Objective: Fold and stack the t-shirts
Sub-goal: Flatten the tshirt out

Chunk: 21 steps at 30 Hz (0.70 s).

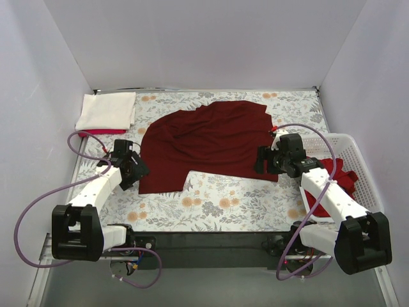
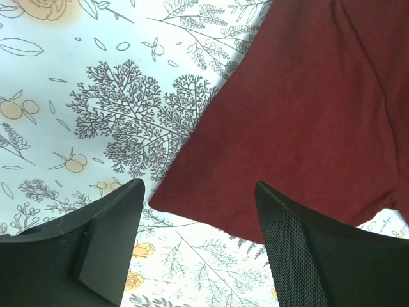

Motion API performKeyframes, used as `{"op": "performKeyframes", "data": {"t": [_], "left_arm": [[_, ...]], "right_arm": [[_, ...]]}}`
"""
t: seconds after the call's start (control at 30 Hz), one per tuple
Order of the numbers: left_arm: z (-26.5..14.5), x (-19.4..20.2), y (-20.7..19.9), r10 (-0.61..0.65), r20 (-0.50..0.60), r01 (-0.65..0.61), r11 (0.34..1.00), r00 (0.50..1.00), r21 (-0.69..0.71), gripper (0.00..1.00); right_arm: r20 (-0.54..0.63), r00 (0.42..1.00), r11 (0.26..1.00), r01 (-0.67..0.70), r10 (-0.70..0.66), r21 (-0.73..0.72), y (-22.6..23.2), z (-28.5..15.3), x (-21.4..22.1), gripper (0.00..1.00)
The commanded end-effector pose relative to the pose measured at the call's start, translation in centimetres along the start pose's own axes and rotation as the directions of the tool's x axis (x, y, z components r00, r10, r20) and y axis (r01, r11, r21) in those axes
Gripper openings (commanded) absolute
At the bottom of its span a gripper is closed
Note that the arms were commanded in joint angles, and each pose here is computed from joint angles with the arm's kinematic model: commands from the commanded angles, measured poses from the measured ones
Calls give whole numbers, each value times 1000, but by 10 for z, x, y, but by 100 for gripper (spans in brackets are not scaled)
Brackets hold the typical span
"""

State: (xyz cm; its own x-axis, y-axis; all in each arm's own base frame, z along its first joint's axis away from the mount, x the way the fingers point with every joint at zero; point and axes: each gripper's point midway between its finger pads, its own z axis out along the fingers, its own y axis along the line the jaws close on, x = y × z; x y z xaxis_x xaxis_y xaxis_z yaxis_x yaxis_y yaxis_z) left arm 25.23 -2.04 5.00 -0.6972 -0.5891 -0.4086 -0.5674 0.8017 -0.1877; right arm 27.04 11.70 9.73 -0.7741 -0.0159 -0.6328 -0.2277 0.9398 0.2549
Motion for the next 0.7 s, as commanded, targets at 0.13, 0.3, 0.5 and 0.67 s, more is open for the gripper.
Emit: {"op": "performKeyframes", "data": {"t": [0.13, 0.3, 0.5, 0.67], "left_arm": [[15, 13, -1, -30, -84, 28, 999, 996, -24, 66], [27, 23, 13, -29, -113, 18, 995, 993, -94, 65], [32, 30, 17, -15, -131, -1, 993, 991, -119, 58], [35, 40, 16, 20, -163, -42, 990, 986, -138, 56]], "right_arm": [[22, 1000, 999, 4, -3, -42, 6, -4, 7, 83], [38, 999, 999, 13, -12, -47, 7, -4, 6, 83], [30, 1000, 999, 10, -9, -51, 6, 0, 11, 83], [38, 999, 999, 7, -5, -49, 6, 1, 11, 83]]}}
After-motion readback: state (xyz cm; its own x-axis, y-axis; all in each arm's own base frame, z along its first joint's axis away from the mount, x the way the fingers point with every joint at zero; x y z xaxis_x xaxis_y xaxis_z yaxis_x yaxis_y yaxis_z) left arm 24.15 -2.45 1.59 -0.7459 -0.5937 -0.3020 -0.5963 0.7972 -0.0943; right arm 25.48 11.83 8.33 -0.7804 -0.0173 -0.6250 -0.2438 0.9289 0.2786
